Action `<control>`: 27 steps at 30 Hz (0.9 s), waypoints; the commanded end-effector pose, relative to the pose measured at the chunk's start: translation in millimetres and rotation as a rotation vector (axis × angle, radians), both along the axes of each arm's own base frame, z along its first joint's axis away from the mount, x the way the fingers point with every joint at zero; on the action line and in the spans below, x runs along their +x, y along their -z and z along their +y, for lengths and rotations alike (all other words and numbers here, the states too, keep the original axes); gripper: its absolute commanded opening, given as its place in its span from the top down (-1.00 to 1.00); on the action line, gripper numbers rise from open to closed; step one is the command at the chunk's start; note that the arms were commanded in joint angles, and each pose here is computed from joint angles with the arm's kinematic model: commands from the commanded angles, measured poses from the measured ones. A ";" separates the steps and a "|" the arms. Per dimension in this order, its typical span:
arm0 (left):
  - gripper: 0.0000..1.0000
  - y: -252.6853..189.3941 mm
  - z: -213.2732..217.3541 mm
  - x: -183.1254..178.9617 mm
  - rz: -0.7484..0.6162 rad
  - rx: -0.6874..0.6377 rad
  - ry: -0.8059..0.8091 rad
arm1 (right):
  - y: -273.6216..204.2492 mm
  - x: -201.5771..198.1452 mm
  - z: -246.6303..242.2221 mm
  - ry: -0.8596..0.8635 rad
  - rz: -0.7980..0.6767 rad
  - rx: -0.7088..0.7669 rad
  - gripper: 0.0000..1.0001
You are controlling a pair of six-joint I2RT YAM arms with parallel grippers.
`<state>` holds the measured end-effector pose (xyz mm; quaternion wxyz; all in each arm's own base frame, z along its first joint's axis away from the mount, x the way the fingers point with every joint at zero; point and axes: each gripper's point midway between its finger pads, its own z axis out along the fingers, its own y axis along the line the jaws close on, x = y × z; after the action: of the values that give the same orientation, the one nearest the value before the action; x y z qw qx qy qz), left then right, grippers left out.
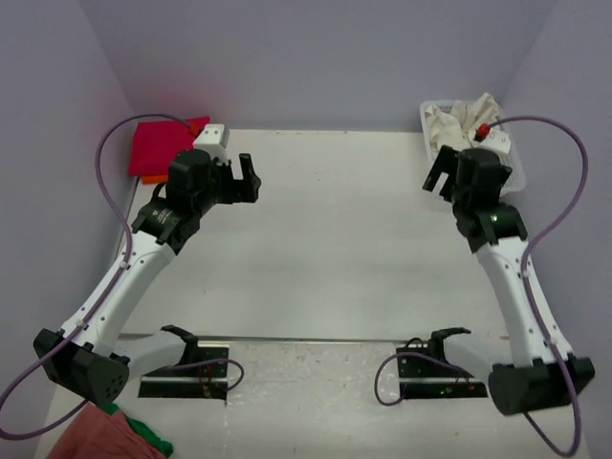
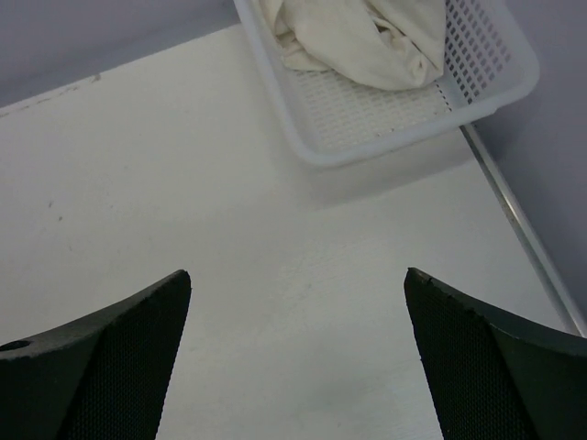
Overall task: Fold and stack the t-shirts
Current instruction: Grab crumpled tshirt from bin with the right arm
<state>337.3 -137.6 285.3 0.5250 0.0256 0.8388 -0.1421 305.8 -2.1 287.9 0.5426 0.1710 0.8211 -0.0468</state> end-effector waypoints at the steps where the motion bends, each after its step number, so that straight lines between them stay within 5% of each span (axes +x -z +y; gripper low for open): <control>1: -1.00 -21.8 -11.1 -5.0 -0.044 -0.072 0.047 | -17.1 72.5 -29.9 0.043 -0.027 0.005 -0.98; 8: -1.00 -18.3 -31.3 -16.9 -0.011 -0.154 0.143 | -7.6 201.0 -77.4 0.115 0.044 -0.009 -0.98; 12: -1.00 -21.6 -36.4 -29.9 -0.027 -0.199 0.186 | 64.3 255.1 -110.9 0.138 0.182 -0.042 -0.98; 16: -1.00 -21.9 -25.9 -35.8 -0.049 -0.180 0.155 | 101.2 281.6 -134.2 0.097 0.240 -0.071 -0.97; 27: -1.00 -18.7 -33.5 -28.5 -0.002 -0.140 0.193 | 174.1 274.8 -177.8 0.050 0.406 -0.176 -0.86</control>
<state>308.3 -165.5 288.0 0.5024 0.0481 0.8288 -0.2415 568.8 -176.7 101.2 0.3556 0.1668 0.9052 -0.1625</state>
